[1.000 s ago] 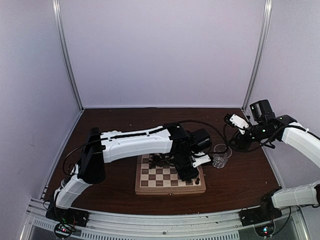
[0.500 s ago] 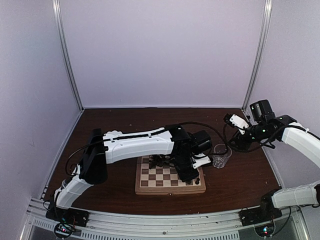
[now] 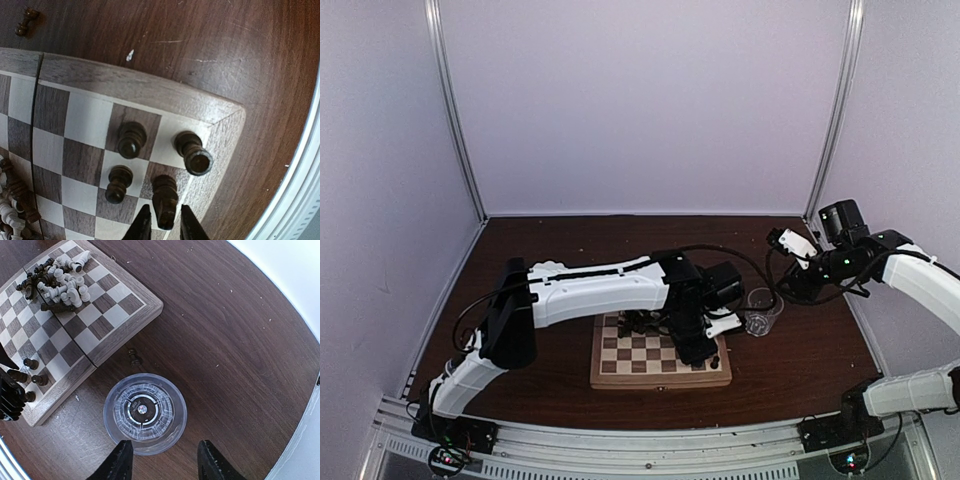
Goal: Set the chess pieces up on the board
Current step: Place the knight at b8, then pick up the pawn from the center of the board.
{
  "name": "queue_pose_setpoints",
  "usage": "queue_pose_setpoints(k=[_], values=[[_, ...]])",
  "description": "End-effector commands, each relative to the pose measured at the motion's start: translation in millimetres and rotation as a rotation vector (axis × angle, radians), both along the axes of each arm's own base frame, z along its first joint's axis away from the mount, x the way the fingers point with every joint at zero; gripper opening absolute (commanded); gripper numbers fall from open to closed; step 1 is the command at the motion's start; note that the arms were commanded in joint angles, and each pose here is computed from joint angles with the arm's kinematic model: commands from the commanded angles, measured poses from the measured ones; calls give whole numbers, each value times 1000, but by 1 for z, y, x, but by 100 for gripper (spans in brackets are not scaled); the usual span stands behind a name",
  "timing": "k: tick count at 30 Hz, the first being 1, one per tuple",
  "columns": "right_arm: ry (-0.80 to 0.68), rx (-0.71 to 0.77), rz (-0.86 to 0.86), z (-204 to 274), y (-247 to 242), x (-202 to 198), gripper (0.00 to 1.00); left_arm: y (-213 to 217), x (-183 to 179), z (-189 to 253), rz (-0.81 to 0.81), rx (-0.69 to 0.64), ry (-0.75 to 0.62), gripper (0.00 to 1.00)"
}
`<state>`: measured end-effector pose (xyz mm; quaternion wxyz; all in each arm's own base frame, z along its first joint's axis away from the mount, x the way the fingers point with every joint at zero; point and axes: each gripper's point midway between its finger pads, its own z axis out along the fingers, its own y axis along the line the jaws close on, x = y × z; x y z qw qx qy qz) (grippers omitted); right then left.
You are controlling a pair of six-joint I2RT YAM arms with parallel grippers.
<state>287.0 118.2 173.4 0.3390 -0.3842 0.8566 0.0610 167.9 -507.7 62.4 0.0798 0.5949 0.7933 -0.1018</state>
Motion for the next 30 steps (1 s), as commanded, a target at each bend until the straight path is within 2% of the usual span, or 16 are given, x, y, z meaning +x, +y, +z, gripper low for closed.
queue_pose_setpoints(k=[1, 4, 7, 14, 18, 25, 30], values=[[6, 8, 8, -4, 1, -1, 46, -5, -1, 6, -12, -19, -1, 23], [8, 10, 7, -4, 1, 0, 46, -7, -2, 19, -12, -47, -1, 25], [3, 5, 8, -2, 1, 1, 46, -4, -1, 52, -9, -93, -31, 30], [28, 9, 107, 14, 15, 9, 42, 32, 7, 111, 25, -159, -92, 36], [118, 22, 198, 12, 38, 13, 41, 53, 21, 125, 119, -241, -94, 36], [241, -107, 262, -12, 75, 23, 41, 89, 43, 155, 330, -467, -124, 37], [311, -204, 278, -35, 84, 27, 39, 128, 62, 168, 491, -548, -216, 37]])
